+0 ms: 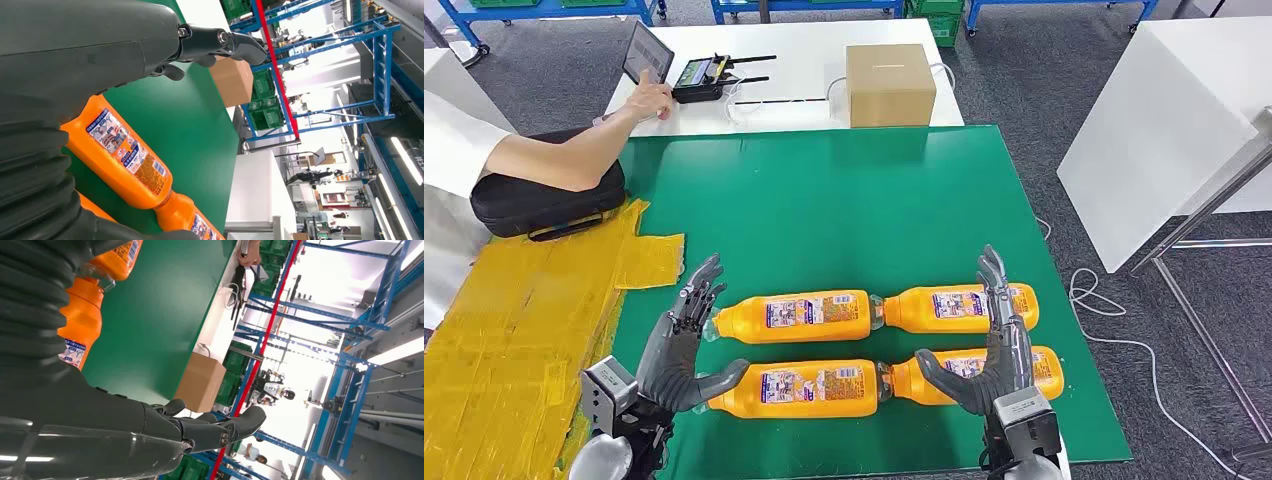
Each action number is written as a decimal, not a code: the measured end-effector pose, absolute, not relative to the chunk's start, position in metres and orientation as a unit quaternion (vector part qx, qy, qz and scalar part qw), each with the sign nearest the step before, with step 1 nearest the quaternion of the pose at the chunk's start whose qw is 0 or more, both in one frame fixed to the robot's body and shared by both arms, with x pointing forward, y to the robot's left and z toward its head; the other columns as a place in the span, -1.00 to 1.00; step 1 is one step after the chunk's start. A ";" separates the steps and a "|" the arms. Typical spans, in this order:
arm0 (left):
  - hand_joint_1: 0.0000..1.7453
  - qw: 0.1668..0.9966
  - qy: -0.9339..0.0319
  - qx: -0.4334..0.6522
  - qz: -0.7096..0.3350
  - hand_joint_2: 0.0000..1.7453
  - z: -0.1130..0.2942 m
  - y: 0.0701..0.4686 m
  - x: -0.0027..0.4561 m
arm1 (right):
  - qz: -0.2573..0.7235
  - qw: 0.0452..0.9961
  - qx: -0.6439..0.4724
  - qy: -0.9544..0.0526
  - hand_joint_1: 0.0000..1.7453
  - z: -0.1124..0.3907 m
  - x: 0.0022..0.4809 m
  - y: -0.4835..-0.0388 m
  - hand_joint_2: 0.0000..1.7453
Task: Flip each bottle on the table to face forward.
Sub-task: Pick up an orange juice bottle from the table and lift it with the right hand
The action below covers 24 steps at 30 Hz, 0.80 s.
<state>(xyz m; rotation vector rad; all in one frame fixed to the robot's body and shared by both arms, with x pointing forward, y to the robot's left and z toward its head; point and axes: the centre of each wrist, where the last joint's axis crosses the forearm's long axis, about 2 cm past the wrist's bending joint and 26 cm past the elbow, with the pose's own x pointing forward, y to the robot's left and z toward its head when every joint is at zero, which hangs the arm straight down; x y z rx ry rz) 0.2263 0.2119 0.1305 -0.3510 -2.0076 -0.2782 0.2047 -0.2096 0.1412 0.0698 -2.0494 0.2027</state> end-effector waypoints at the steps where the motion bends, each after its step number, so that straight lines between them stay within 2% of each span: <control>1: -1.00 0.516 -0.836 -0.146 -0.116 1.00 0.130 0.212 0.226 | 0.084 0.515 0.029 -0.853 -1.00 0.141 0.205 -0.210 1.00; 24: -1.00 0.516 -0.836 -0.146 -0.116 1.00 0.130 0.212 0.226 | 0.084 0.515 0.029 -0.853 -1.00 0.141 0.205 -0.210 1.00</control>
